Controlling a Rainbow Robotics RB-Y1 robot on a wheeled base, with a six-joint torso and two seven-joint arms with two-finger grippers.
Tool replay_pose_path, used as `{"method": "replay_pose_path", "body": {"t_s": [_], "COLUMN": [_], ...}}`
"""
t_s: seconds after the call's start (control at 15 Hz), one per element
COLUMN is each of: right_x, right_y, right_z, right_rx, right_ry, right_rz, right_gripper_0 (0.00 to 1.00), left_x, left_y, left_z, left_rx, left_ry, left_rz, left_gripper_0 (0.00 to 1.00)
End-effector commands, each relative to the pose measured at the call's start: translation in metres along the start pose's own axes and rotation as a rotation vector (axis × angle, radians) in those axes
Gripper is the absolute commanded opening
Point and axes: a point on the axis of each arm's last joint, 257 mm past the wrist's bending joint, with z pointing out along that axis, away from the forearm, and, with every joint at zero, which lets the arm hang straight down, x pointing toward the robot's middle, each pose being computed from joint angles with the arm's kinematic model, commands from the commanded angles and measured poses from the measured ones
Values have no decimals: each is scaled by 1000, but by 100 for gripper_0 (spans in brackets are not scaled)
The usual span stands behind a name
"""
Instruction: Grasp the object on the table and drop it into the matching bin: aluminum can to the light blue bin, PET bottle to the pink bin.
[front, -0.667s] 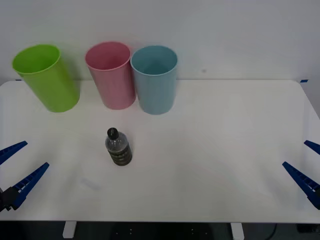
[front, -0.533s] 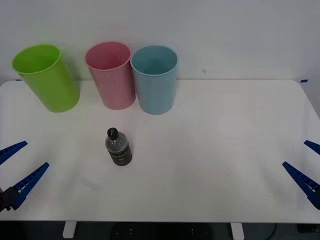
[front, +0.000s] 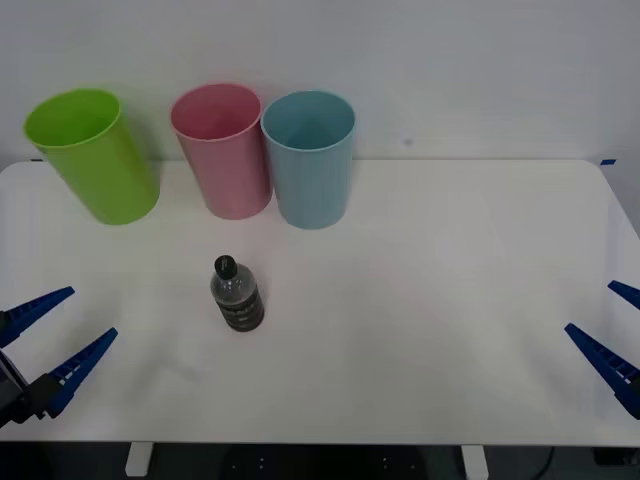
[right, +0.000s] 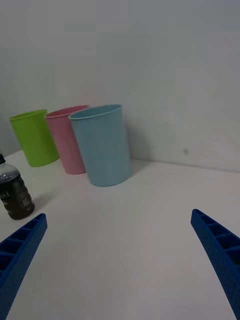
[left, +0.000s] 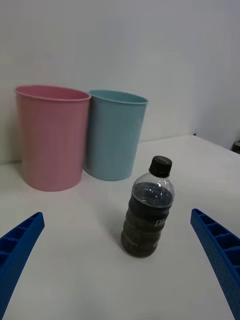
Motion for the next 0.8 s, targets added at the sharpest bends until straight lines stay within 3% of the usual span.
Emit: {"method": "replay_pose_path", "body": {"t_s": [0.07,0.2,0.53,0.8], "right_x": [0,0,0,0], "right_y": [0,0,0,0], "right_z": [0,0,0,0], "right_rx": [0,0,0,0], "right_ry": [0,0,0,0], "right_rz": [0,0,0,0], "right_gripper_0": [100,100,100,100], "left_x": [15,25,51,76], "left_y": [-1,-3,-11,-14], "left_z": [7,15,36,52], "left_rx": [11,20,54,64], "left_ry": [61,95,117,124], "left_rz": [27,41,17,101], "left_gripper_0": [100,100,100,100]}}
